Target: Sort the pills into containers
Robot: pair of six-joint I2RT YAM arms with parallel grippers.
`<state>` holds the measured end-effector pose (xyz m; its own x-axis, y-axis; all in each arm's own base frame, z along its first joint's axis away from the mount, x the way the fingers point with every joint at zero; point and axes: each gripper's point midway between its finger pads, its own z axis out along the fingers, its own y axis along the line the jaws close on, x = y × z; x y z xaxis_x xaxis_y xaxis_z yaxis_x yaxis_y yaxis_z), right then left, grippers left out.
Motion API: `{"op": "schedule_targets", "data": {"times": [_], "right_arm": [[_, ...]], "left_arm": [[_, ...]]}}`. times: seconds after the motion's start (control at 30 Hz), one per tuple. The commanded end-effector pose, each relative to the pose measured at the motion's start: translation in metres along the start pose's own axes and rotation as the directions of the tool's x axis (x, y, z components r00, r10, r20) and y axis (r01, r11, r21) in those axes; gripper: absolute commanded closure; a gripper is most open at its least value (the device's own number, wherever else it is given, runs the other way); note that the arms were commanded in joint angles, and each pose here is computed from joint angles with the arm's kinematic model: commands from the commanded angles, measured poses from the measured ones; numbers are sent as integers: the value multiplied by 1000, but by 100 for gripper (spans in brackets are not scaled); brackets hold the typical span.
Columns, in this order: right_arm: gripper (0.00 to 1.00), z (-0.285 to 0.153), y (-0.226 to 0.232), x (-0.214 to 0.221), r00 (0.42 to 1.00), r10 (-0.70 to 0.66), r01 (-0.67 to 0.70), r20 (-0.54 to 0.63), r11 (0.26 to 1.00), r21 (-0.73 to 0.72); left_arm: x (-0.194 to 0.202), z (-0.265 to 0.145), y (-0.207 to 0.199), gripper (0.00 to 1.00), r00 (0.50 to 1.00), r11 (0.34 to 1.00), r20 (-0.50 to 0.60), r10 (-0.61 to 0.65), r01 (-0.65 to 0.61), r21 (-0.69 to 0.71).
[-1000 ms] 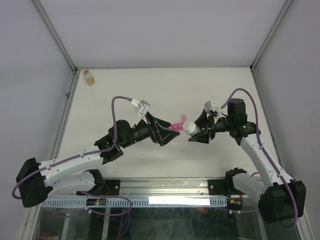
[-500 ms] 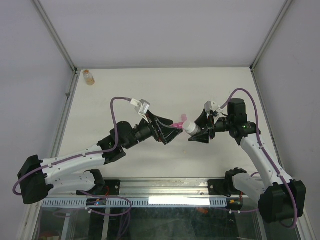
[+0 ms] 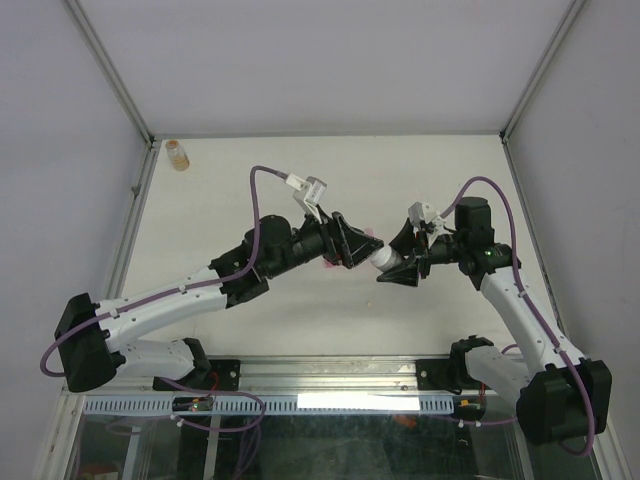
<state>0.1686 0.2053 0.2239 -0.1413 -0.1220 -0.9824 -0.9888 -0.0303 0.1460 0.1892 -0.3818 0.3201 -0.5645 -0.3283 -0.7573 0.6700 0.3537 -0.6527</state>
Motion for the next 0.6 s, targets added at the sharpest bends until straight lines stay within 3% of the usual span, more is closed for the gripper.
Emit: {"op": "schedule_targets", "data": {"times": [0.0,0.43,0.57], "right_arm": [[100,-2,-2,-17,997,-73,72,14,997,3],[100,-2,-2,-17,997,-73,73,15,997,3],[100,-2,-2,-17,997,-73,73,15,997,4]], "left_arm": [[-2,6,-5,27,999,1000,-43,-16,15,-5],[14,14,-14,48,989,999,-150,-21,27,34],[18,14,-14,61,986,999,-168,-16,23,41]]}}
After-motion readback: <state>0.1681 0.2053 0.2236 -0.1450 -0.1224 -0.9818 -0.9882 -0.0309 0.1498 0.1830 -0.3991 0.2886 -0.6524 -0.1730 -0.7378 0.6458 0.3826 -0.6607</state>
